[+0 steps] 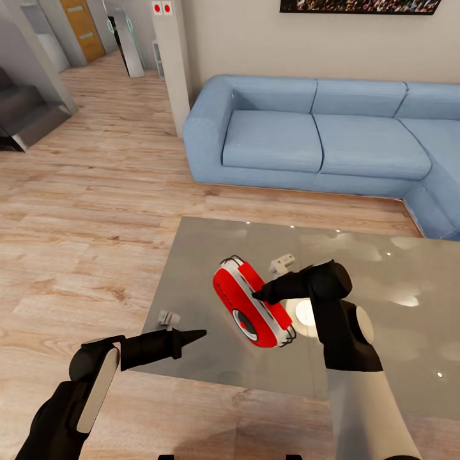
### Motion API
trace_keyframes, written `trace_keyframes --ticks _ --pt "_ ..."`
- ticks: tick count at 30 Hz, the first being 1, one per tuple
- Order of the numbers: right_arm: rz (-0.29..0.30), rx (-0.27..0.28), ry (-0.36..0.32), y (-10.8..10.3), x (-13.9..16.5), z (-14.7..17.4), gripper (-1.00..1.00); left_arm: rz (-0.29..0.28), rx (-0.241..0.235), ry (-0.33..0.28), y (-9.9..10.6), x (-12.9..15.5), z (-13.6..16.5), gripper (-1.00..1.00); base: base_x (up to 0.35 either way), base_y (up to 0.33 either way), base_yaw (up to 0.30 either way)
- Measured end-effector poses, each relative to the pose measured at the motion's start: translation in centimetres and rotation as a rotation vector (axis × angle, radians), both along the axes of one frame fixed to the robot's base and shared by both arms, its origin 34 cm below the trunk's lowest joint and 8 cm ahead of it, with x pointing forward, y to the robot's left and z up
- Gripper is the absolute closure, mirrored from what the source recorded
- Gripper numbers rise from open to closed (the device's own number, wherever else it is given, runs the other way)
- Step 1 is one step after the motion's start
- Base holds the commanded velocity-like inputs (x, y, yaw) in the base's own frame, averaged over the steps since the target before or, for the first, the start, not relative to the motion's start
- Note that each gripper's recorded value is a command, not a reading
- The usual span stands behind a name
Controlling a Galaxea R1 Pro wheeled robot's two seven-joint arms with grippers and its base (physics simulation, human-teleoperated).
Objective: Turn on the radio receiver that's on the table in the living room.
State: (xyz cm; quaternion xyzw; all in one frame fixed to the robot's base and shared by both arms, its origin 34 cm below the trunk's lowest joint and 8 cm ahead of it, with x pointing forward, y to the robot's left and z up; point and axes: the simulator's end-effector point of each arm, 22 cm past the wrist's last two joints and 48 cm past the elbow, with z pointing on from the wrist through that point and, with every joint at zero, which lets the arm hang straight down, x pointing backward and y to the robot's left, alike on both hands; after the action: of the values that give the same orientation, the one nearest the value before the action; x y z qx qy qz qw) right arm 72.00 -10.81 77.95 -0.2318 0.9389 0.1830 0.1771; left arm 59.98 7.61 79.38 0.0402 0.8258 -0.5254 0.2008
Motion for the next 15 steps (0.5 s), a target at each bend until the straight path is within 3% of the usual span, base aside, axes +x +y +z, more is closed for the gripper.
trace_keyframes --ticks 15 --pt "0.001 -0.001 0.003 -0.42 -0.06 -0.05 1.0 -0.001 0.015 -0.002 0.25 -0.01 -0.31 1.0 0.0 0.0 0.0"
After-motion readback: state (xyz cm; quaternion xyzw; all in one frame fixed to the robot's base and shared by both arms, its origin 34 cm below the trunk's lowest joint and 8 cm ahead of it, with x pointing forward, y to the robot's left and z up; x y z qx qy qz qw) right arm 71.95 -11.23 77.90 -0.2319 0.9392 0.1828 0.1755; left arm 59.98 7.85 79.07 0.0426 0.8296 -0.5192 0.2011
